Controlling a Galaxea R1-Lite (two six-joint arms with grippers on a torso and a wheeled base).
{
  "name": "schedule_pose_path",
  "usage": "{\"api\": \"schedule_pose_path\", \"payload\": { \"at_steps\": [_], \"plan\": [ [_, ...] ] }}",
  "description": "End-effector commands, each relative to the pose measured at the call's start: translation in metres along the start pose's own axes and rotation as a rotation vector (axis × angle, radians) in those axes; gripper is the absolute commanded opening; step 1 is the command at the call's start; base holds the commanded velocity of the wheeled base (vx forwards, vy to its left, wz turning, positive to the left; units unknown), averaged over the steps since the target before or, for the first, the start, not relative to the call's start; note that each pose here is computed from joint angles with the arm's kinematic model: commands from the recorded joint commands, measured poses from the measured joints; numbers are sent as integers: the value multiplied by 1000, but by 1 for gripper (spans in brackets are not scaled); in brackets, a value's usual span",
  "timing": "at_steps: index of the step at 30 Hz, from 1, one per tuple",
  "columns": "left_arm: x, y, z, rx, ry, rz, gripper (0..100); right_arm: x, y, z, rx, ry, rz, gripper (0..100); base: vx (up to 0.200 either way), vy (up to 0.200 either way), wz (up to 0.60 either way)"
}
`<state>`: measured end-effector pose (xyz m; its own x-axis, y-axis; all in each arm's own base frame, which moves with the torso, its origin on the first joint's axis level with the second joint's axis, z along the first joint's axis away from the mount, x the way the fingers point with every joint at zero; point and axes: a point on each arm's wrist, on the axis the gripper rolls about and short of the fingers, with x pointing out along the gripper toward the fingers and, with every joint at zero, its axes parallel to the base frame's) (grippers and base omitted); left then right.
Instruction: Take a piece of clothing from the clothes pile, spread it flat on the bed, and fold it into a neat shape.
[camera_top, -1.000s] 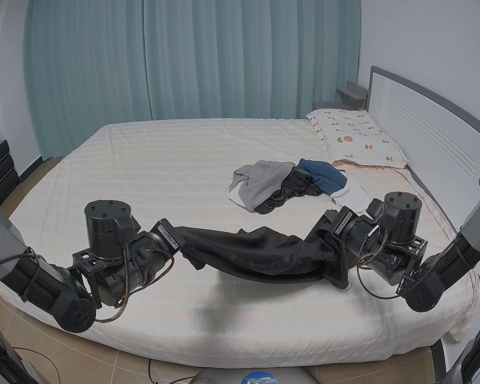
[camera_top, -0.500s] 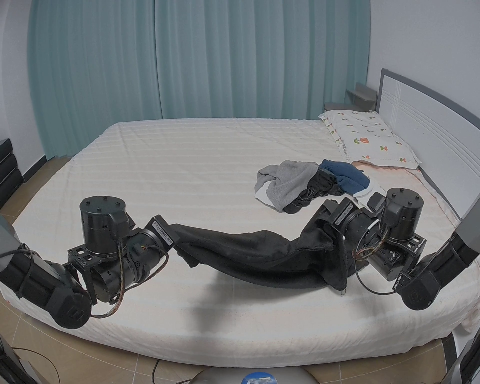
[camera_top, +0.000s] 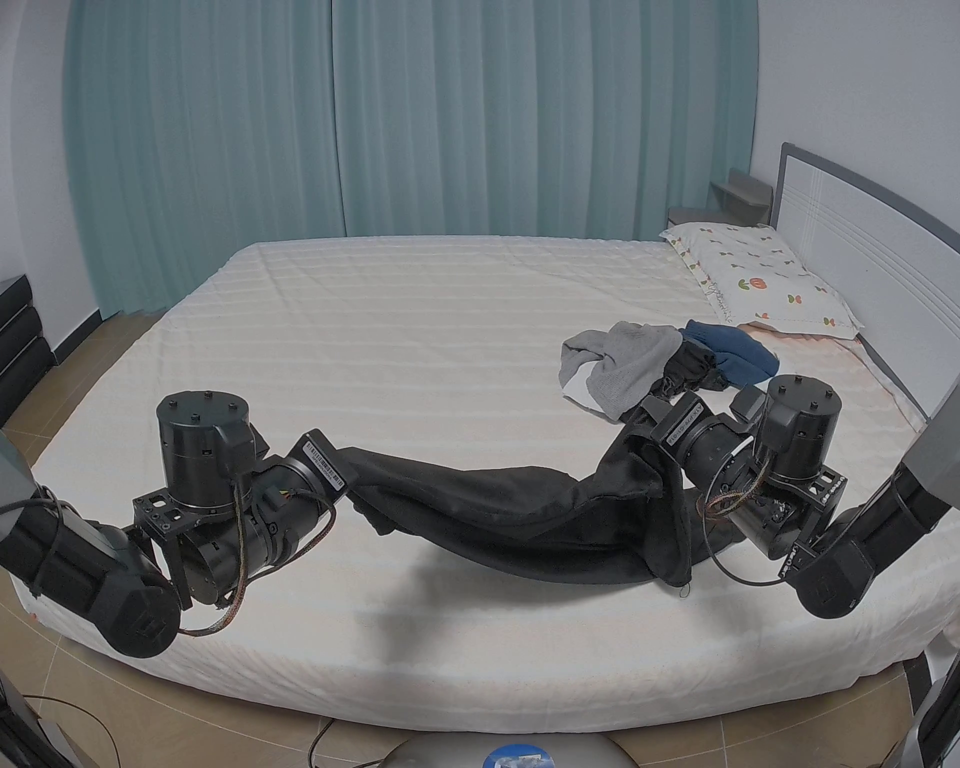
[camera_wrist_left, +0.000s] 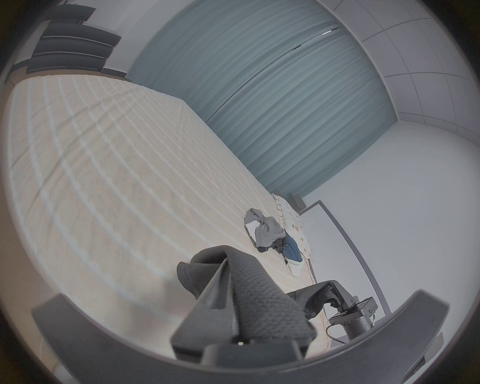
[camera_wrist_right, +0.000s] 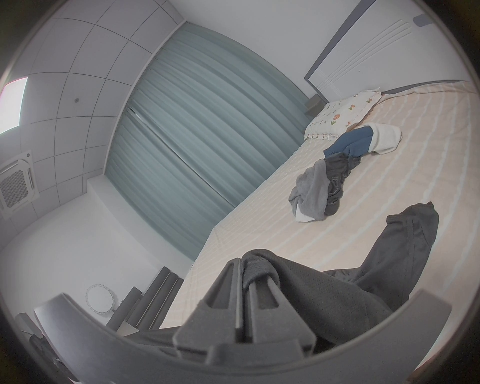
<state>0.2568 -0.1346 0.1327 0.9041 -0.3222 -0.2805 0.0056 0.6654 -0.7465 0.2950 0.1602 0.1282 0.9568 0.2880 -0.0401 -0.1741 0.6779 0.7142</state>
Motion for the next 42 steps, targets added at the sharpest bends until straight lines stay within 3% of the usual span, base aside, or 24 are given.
{"api": "schedule_pose_path", "payload": {
  "at_steps": [1, 26, 35, 42],
  "plan": [
    [0, -1, 1, -1, -4, -2, 0, -1, 2, 2, 1, -9, 10, 0, 0, 200, 0],
    [-2, 8, 5, 9, -7, 35, 0, -3, 2, 1, 3, -7, 32, 0, 0, 200, 0],
    [-2, 5, 0, 9, 23, 13, 0, -21, -1, 2, -25, 20, 11, 0, 0, 0, 0],
    [-13, 6, -13, 22, 68, 12, 0, -48, 4, -2, -36, 55, 19, 0, -200, 0, 0]
  ]
}}
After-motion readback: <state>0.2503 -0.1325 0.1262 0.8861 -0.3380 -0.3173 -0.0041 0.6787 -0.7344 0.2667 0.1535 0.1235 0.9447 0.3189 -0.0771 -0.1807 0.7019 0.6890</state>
